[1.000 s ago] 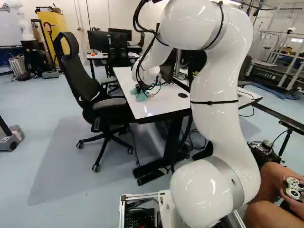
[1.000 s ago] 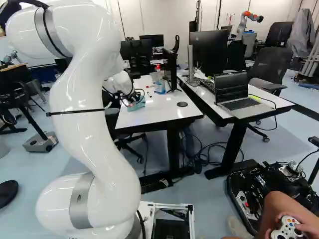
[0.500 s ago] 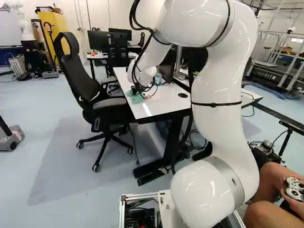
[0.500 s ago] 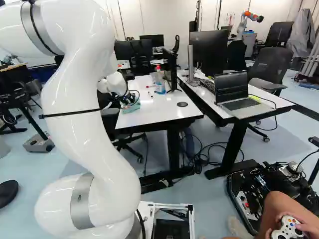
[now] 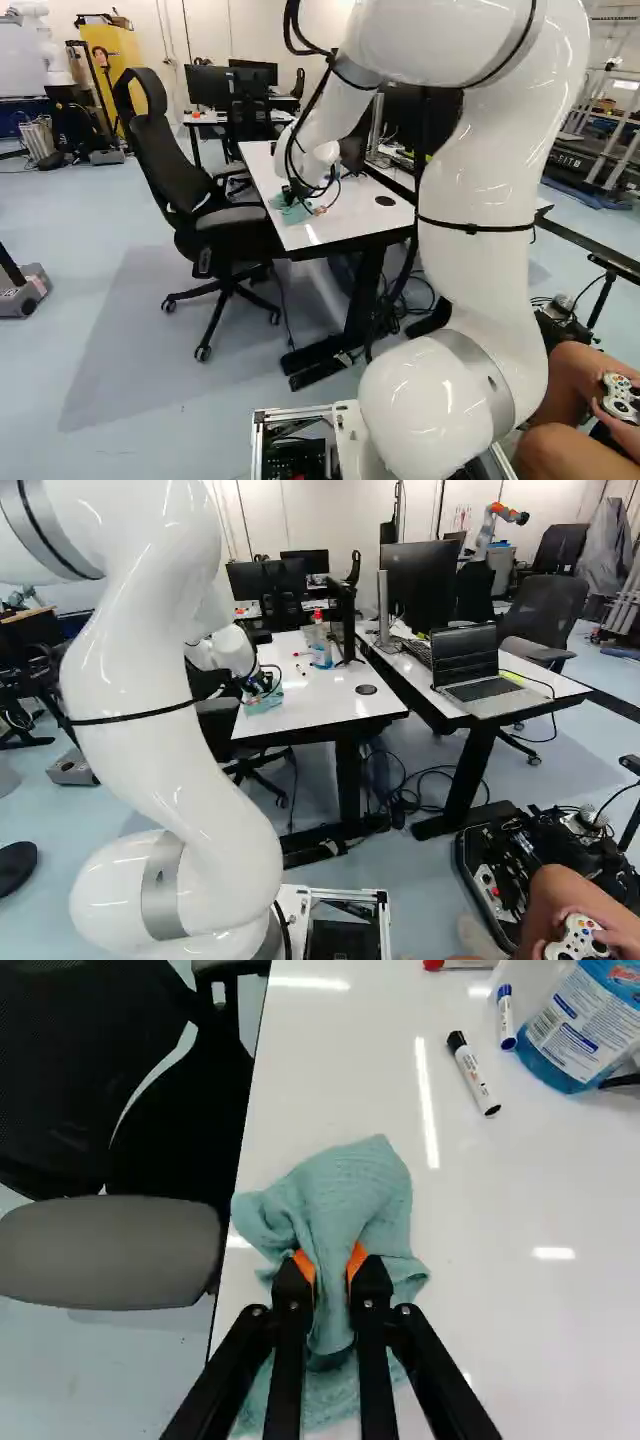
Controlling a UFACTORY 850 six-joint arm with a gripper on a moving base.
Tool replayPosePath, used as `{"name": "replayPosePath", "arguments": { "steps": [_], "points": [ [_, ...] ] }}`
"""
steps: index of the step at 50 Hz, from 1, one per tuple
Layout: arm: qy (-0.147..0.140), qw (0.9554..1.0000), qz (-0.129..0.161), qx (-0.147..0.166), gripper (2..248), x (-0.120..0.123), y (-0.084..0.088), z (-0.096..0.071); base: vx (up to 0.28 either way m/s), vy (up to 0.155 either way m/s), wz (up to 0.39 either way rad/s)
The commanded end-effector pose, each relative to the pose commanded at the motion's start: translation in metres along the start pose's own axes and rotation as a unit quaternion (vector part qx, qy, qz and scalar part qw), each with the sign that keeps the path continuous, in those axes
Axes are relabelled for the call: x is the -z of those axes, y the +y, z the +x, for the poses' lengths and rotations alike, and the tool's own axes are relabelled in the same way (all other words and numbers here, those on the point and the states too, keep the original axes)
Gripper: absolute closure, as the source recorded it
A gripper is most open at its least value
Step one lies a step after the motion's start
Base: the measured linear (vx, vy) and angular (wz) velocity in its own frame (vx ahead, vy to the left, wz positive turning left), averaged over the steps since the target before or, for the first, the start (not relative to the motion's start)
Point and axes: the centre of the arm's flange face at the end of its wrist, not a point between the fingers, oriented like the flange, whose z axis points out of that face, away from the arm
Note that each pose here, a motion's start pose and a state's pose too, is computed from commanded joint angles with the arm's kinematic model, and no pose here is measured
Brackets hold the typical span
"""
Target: Clean the table with the green towel
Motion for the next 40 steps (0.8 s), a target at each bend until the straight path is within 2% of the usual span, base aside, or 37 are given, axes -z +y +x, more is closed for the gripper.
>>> {"name": "replayPosePath", "arguments": {
  "steps": [14, 32, 40],
  "points": [
    [-0.005, 0.9998, -0.012, -0.014, 197, 0.012, 0.019, -0.013, 0.000, 0.000, 0.000],
    [-0.007, 0.9989, -0.030, -0.036, 197, 0.018, 0.048, -0.021, 0.000, 0.000, 0.000],
    [-0.007, 0.9988, -0.031, -0.037, 197, 0.019, 0.050, -0.022, 0.000, 0.000, 0.000]
  ]
}}
